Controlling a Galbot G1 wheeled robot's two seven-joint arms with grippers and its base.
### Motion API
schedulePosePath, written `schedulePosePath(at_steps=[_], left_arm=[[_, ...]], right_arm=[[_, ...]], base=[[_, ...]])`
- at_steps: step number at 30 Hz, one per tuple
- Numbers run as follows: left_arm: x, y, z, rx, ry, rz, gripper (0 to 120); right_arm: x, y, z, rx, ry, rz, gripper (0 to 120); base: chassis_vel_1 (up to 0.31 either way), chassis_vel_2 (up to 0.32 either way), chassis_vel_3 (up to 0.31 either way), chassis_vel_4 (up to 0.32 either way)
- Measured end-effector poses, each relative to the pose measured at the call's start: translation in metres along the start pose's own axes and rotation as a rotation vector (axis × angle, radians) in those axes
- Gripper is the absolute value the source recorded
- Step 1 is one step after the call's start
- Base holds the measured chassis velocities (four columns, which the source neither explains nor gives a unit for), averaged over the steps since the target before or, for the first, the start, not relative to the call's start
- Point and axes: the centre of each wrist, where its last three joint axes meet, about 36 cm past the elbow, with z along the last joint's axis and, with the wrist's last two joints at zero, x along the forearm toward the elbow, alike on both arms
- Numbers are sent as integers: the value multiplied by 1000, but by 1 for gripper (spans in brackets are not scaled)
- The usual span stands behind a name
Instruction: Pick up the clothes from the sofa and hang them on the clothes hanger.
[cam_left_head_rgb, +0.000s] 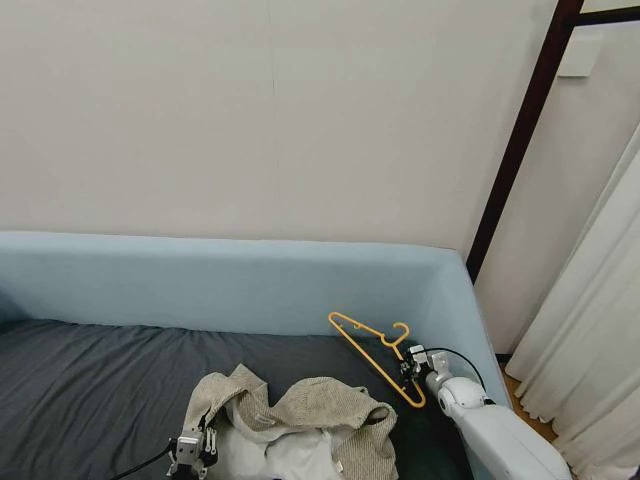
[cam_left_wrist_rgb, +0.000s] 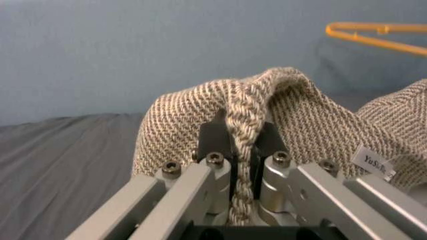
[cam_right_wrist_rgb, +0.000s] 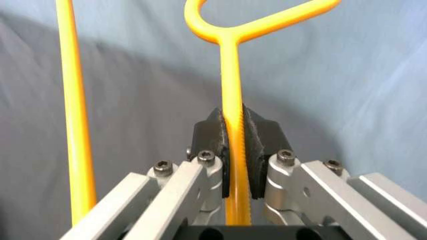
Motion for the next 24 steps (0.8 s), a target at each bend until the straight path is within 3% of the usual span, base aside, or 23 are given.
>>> schedulePosePath(at_steps=[6, 11, 15, 24], left_arm=[[-1, 5, -5, -3, -8, 10, 1], [0, 9, -12, -3, -19, 18, 1], [1, 15, -19, -7, -29, 24, 1], [4, 25, -27, -12, -33, 24, 1]], right_arm=[[36, 13, -21, 164, -200, 43, 6], [66, 9, -18, 281, -275, 50, 6], [100, 11, -4, 312, -302, 42, 6], [175, 25, 44, 522, -402, 55, 6]], base=[[0, 0, 0, 0], [0, 0, 0, 0], [0, 0, 0, 0], [0, 0, 0, 0]])
